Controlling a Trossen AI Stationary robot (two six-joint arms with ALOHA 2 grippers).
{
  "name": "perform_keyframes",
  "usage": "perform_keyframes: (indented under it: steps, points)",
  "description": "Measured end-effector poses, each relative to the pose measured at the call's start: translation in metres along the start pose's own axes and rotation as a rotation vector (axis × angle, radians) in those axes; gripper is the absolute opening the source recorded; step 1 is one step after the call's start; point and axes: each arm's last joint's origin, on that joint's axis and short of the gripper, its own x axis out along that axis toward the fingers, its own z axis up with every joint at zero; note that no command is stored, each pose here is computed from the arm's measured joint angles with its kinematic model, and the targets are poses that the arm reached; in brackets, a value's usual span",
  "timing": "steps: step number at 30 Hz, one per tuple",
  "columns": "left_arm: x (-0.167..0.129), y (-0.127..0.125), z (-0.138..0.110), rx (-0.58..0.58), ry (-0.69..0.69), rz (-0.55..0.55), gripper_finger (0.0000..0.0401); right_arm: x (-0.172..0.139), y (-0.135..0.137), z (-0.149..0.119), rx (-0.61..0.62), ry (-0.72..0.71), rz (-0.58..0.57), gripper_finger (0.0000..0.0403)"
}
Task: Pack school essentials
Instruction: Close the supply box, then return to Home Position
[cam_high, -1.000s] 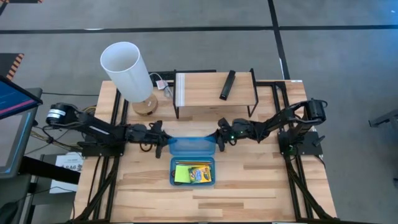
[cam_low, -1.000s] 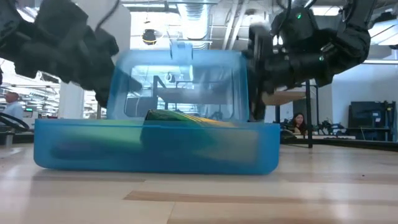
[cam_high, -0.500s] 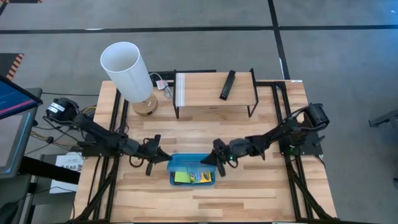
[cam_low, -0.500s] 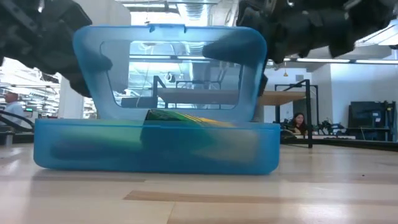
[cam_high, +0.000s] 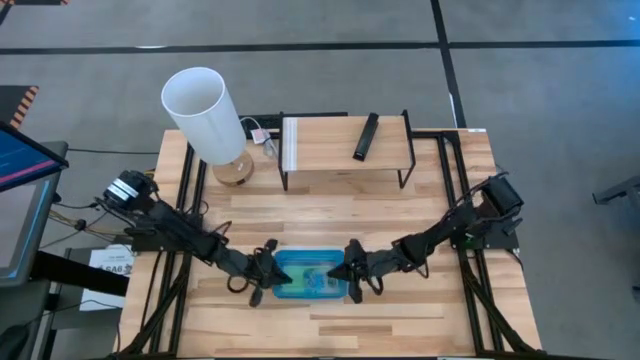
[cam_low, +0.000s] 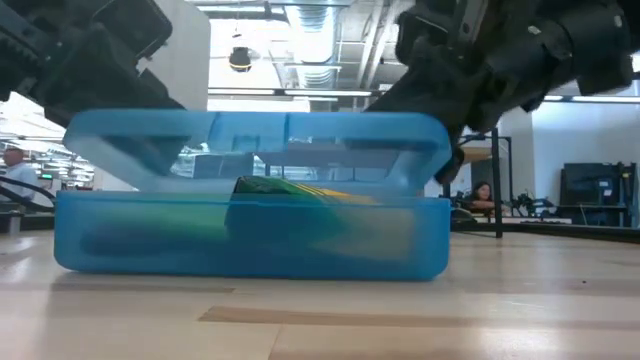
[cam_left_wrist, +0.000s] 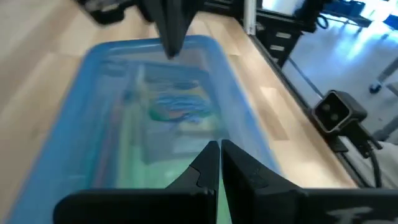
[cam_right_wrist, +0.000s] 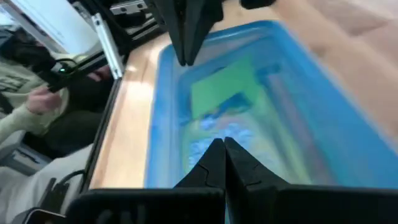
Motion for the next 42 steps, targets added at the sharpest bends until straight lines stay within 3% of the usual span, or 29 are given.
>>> perform_keyframes:
  steps: [5, 11, 28, 33, 36, 39, 42]
  points:
    - [0.014, -0.009, 0.004, 0.001, 0.048, -0.029, 0.0004, 0.024, 0.008, -0.023, -0.014, 0.042, 0.011, 0.0008]
    - [0.013, -0.017, -0.004, -0.001, 0.134, 0.011, 0.0004, 0.048, 0.011, -0.031, -0.013, 0.054, 0.03, 0.0008]
    - [0.01, -0.017, -0.016, -0.032, 0.21, 0.06, 0.0004, 0.048, -0.006, -0.024, -0.016, 0.133, -0.038, 0.0008]
    - [0.002, -0.021, -0.002, 0.042, 0.155, -0.001, 0.0004, 0.042, -0.002, -0.012, -0.063, 0.112, -0.015, 0.0008]
    - [-0.011, -0.025, 0.02, 0.068, 0.065, -0.033, 0.0004, 0.031, 0.005, 0.003, -0.121, 0.095, 0.001, 0.0008]
    - [-0.025, -0.025, 0.037, 0.114, 0.001, -0.019, 0.0004, 0.017, 0.019, 0.025, -0.202, 0.025, 0.037, 0.0011]
    - [-0.033, -0.021, 0.059, 0.2, -0.138, 0.024, 0.0004, 0.005, 0.028, 0.04, -0.294, -0.06, 0.0, 0.0012]
